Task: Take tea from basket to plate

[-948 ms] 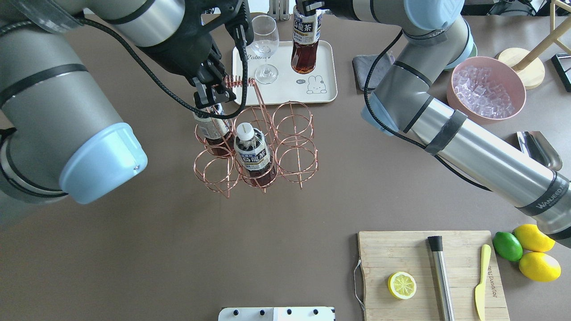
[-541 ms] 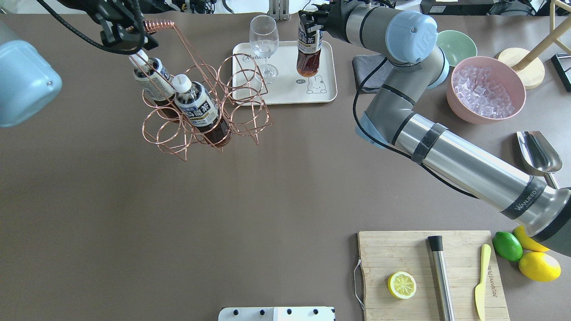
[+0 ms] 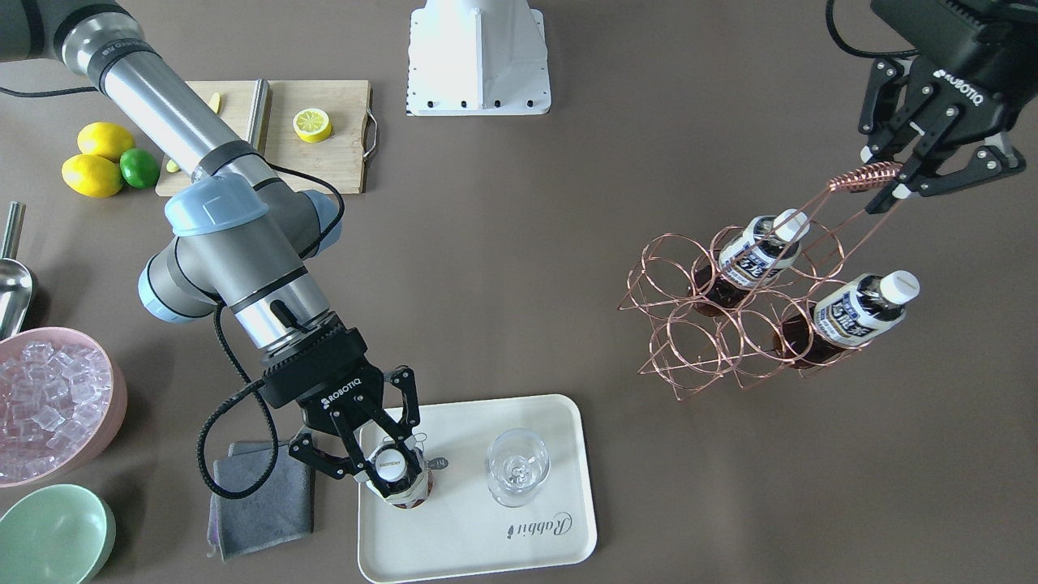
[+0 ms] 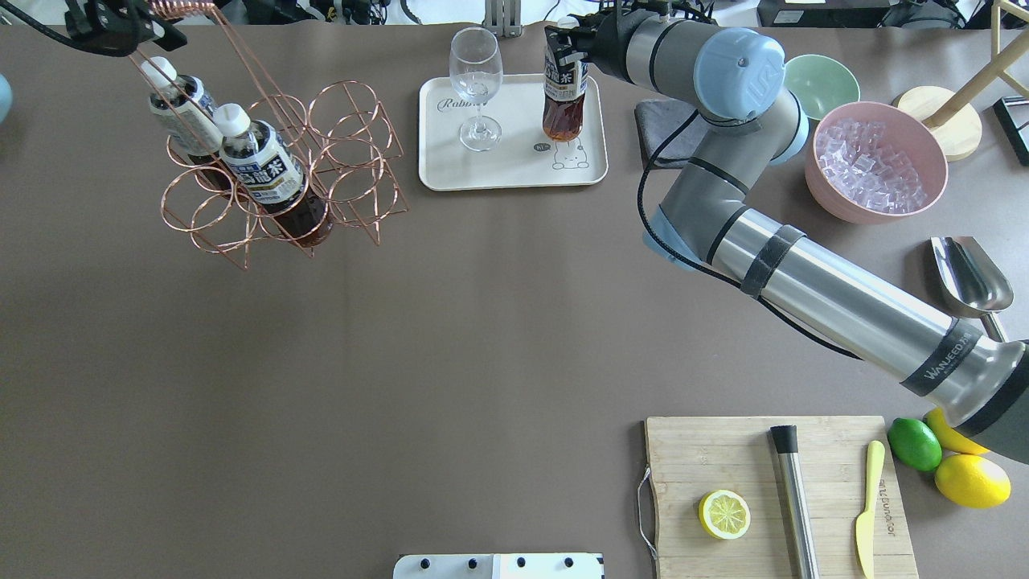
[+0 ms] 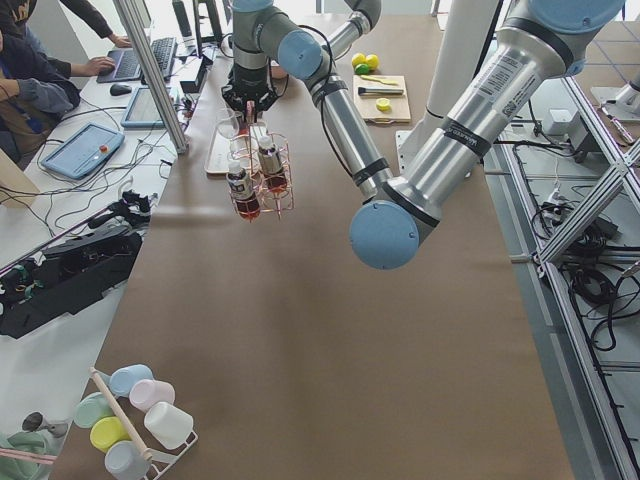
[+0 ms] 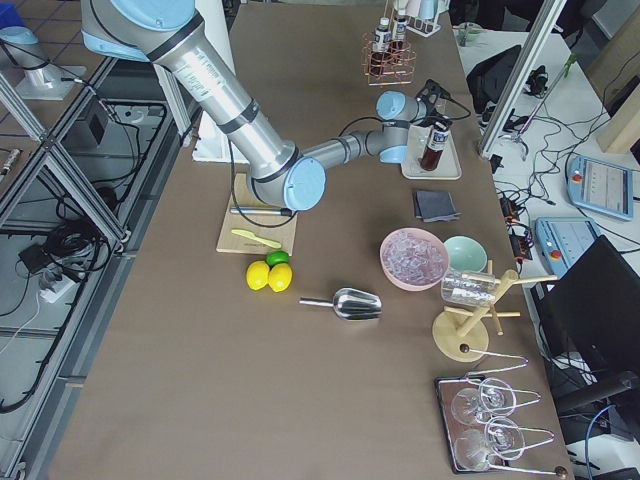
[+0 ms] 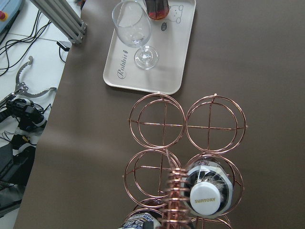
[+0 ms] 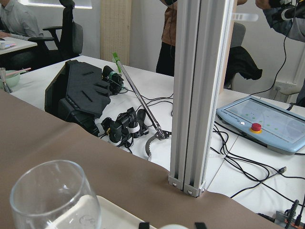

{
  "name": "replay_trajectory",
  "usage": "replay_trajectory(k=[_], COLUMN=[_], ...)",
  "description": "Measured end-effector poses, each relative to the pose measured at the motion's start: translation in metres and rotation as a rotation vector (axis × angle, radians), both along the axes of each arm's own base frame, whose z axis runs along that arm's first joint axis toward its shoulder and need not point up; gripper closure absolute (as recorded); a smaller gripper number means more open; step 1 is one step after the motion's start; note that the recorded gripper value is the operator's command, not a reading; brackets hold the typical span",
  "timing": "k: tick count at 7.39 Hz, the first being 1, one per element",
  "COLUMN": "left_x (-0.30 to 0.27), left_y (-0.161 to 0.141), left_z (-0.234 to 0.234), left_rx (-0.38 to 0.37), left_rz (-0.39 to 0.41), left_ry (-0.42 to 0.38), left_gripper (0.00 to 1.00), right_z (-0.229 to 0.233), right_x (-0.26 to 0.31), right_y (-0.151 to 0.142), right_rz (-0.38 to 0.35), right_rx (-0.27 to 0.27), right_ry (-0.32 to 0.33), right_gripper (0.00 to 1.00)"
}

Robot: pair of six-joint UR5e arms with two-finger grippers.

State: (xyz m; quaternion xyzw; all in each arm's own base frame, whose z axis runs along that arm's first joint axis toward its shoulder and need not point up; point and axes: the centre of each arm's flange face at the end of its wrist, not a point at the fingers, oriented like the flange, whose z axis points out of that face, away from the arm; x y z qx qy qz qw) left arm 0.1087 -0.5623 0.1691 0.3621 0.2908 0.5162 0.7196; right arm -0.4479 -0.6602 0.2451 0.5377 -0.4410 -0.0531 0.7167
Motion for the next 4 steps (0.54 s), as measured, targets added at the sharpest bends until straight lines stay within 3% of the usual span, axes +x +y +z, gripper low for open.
replay_trajectory(k=[1, 4], left_x=[-0.025, -0.093], left_y=[-0.013, -0.050], left_z=[0.020, 0.079], left_rx=[0.005, 0.036], left_rz=[0.012, 0.086], left_ry=[-0.044, -0.144], left_gripper=[1.00, 1.00], right_z=[0.000, -0.008], right_x=[-0.002, -0.005], right_y=[0.000, -0.001], right_rz=[0.001, -0.001], right_rx=[0.005, 0.007], right_ry=[-0.005, -0.018], right_gripper=[0.01, 0.00])
